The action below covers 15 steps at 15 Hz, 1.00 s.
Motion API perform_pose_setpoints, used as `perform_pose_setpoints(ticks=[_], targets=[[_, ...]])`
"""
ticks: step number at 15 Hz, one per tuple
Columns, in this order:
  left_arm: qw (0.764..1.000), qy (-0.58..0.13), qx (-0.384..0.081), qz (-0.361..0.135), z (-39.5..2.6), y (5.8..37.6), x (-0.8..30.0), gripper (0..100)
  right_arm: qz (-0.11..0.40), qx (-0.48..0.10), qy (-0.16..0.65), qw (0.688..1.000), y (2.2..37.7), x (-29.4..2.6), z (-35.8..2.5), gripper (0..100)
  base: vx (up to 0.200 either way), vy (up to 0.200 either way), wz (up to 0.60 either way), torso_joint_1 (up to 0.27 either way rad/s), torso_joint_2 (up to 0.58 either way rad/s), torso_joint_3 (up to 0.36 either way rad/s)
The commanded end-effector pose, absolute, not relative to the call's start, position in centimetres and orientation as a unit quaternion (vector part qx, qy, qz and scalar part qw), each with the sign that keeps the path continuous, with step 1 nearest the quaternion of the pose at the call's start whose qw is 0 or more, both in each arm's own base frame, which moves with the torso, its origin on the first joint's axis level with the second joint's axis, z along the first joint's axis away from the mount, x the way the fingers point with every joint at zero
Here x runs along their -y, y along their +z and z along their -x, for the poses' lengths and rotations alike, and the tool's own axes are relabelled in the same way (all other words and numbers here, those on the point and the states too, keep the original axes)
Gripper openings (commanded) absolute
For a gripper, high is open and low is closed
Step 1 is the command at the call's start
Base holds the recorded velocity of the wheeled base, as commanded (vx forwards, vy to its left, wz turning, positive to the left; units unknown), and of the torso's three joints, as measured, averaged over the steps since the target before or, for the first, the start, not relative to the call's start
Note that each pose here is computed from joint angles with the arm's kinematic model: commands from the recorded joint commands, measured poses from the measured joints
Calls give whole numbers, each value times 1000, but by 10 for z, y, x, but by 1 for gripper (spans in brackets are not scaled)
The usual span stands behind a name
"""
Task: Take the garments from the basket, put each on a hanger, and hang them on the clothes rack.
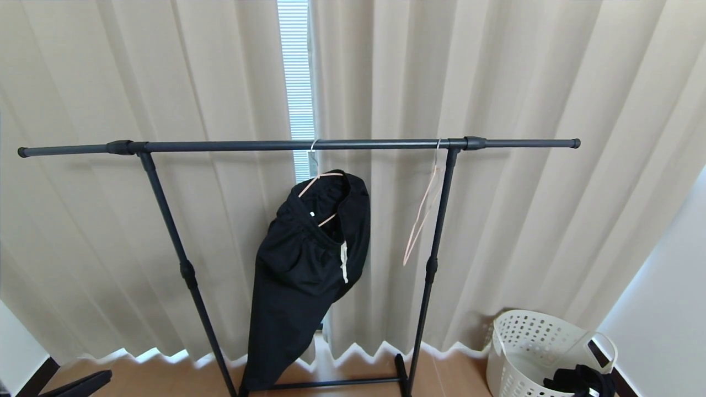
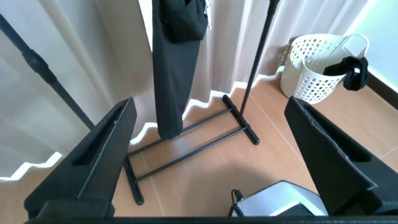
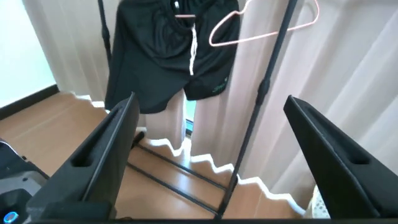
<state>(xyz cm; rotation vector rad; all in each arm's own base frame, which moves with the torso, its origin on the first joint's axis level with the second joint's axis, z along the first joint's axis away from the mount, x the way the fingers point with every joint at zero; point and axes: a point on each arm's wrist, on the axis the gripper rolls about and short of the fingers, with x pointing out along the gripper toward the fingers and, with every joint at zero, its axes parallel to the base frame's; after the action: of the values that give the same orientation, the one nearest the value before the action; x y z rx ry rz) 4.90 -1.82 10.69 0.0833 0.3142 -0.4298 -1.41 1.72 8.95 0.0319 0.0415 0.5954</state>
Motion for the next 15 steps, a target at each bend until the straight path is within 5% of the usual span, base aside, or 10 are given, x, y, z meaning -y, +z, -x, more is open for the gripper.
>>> perform_pose_setpoints(ticks=[1, 3, 7, 10, 12, 15], targets=[[967, -228, -110, -36, -30, 106, 13, 100, -31, -37, 422, 905, 89, -13, 18, 100, 0, 0, 0, 0, 0, 0], [969, -225, -101, -33, -21, 103, 10, 100, -28, -4, 395, 918, 88, -9, 22, 100, 0, 0, 0, 0, 0, 0], [972, -222, -71, -39, 5, 86, 2, 100, 0, 25, 144, 989, 91, 1, 16, 100, 0, 0, 0, 0, 0, 0], [978, -190, -75, -40, 7, 82, 0, 100, 21, 21, 100, 995, 90, 3, 15, 100, 0, 0, 0, 0, 0, 0], [985, -147, -81, -37, 7, 82, 1, 100, 39, -3, 1, 999, 86, 5, 15, 100, 0, 0, 0, 0, 0, 0], [991, -111, -46, -58, 12, 82, 2, 100, 39, -5, 2, 999, 84, 2, 17, 100, 0, 0, 0, 0, 0, 0]])
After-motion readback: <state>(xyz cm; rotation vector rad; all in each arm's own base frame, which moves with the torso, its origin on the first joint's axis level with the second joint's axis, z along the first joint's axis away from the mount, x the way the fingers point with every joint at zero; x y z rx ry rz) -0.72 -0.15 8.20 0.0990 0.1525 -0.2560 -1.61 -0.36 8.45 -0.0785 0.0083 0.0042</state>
